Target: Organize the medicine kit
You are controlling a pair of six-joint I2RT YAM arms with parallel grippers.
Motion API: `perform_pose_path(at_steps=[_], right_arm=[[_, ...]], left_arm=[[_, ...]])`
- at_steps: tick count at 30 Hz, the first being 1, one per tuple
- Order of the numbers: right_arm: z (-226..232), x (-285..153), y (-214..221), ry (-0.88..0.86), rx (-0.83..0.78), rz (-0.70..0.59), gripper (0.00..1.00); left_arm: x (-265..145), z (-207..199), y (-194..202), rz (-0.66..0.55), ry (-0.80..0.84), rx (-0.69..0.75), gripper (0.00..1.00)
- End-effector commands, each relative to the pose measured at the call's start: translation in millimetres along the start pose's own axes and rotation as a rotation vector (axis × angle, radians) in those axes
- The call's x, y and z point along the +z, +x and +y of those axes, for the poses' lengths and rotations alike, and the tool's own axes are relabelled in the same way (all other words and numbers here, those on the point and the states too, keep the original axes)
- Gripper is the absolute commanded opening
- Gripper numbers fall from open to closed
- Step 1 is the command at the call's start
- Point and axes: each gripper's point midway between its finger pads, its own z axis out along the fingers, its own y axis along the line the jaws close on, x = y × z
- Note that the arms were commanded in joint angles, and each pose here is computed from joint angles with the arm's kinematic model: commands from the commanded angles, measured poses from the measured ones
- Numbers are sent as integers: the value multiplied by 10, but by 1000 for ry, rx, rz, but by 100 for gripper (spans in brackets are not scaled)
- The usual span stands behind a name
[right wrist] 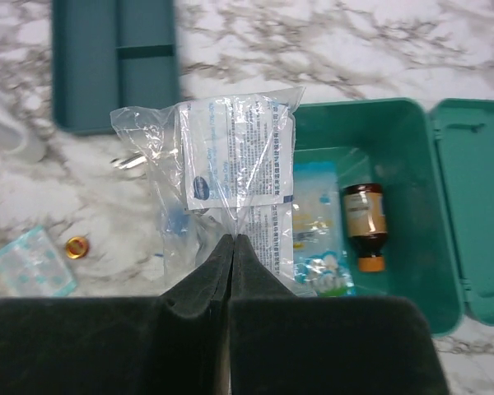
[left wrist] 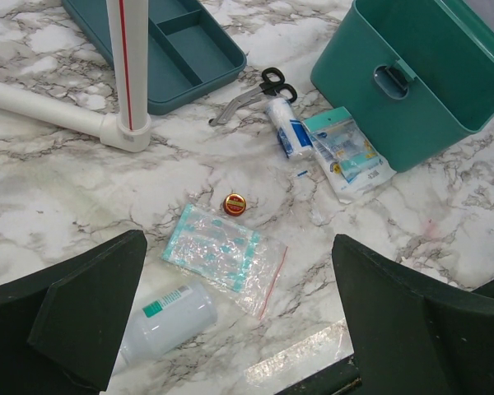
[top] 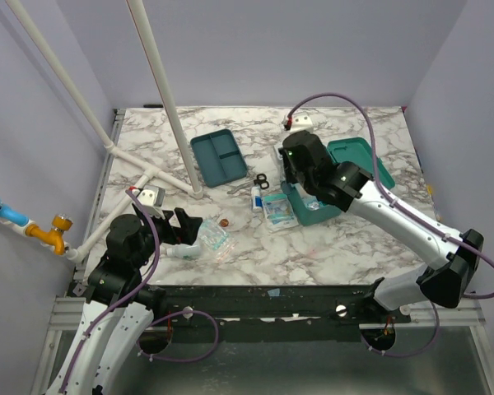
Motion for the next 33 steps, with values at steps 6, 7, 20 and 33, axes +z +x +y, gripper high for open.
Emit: perform_pose_path(at_steps=[6,7,20,33], right_arm=[[-727,176,37,110,-23,40,1],[-757,219,82,108,-25,50,1],[-1031,679,1031,86,-20,271,1],[-931,940,1718,46,-42,399,1]], left_arm=[[-26,0,-20,-6,-4,12,98],[-26,-2,-23,-7,-3,12,99],[-30,-21,-31,-13,8,13,99],[-35,-23,-30,-14,10,13,99]])
